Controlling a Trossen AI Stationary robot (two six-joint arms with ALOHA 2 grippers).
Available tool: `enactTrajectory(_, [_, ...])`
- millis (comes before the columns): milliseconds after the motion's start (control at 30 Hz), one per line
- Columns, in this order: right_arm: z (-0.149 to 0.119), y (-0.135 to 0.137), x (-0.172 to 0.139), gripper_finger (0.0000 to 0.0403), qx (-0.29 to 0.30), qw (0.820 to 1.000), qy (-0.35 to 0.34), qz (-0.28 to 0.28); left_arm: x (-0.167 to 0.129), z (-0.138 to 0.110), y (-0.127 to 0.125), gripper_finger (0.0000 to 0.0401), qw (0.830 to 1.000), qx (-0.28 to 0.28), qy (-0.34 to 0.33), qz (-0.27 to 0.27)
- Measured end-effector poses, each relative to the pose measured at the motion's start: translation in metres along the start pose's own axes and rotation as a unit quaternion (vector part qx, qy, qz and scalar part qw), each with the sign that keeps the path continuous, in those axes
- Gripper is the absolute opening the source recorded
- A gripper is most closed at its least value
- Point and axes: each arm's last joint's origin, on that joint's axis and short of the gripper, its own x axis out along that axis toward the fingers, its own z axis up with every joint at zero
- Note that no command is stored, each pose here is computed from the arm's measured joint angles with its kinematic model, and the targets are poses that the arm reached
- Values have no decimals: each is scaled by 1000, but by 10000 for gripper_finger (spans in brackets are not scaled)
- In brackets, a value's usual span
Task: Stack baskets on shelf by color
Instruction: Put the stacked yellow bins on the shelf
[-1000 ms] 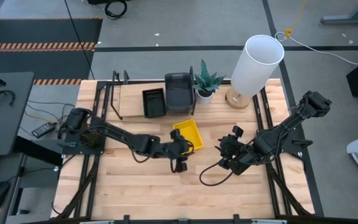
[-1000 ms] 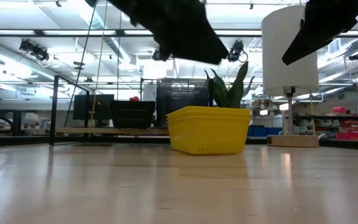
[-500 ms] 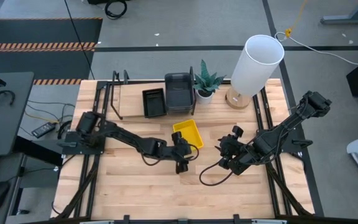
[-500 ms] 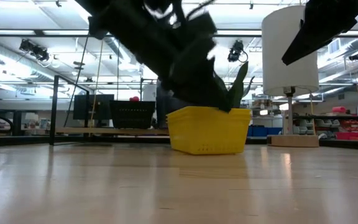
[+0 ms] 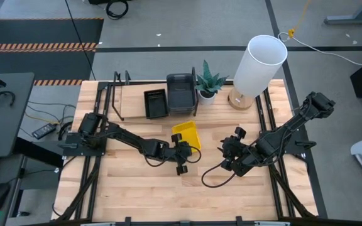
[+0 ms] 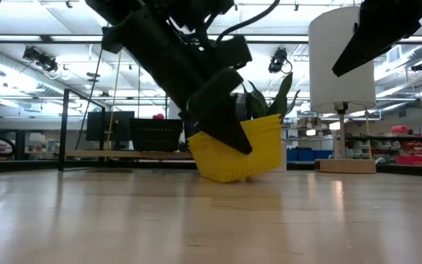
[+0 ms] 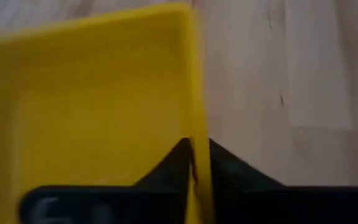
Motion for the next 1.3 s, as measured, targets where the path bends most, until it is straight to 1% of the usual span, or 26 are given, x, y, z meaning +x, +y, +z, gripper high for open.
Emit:
enactTrajectory(33, [0, 0, 0, 153, 0, 1000, 0, 0, -3, 1, 0, 29, 1000, 2, 2, -2])
enactTrajectory(67, [0, 0, 0, 153, 0, 1000, 0, 0, -5, 2, 0, 19, 1000, 3, 3, -5])
enactTrajectory(133, [0, 0, 0, 153, 0, 1000, 0, 1, -13, 5, -1, 18, 1000, 4, 4, -10])
enactTrajectory(200, [0, 0, 0, 153, 0, 1000, 1, 1, -26, 5, -2, 20, 1000, 6, 22, -13])
enactTrajectory(367, [-1, 1, -1, 153, -3, 1000, 3, 5, -76, 7, -2, 18, 998, 7, 68, -18])
enactTrajectory(433, [-1, 1, -1, 153, -3, 1000, 1, 3, -98, 8, -3, 18, 997, 7, 71, -17])
enactTrajectory(500, [-1, 1, -1, 153, -4, 1000, 0, 2, -120, 12, -2, 18, 998, 3, 60, -17])
enactTrajectory(567, [-1, 1, -1, 153, -4, 1000, 0, 2, -140, 13, 2, 18, 998, 1, 56, -7])
enactTrajectory(767, [-1, 1, -1, 153, 0, 1000, -2, 4, -186, 12, 30, 18, 997, 6, 60, 42])
enactTrajectory(900, [0, 2, -1, 153, 1, 1000, -3, 5, -202, 5, 57, 18, 991, 15, 106, 79])
enactTrajectory(1000, [0, 2, -1, 153, 1, 1000, -3, 5, -210, -1, 77, 18, 984, 10, 132, 117])
enactTrajectory(1167, [0, 2, -1, 153, 1, 1000, -3, 5, -216, -24, 107, 18, 978, -15, 147, 148])
enactTrajectory(1300, [0, 2, -1, 153, 1, 1000, -3, 5, -214, -53, 128, 18, 971, -5, 170, 169])
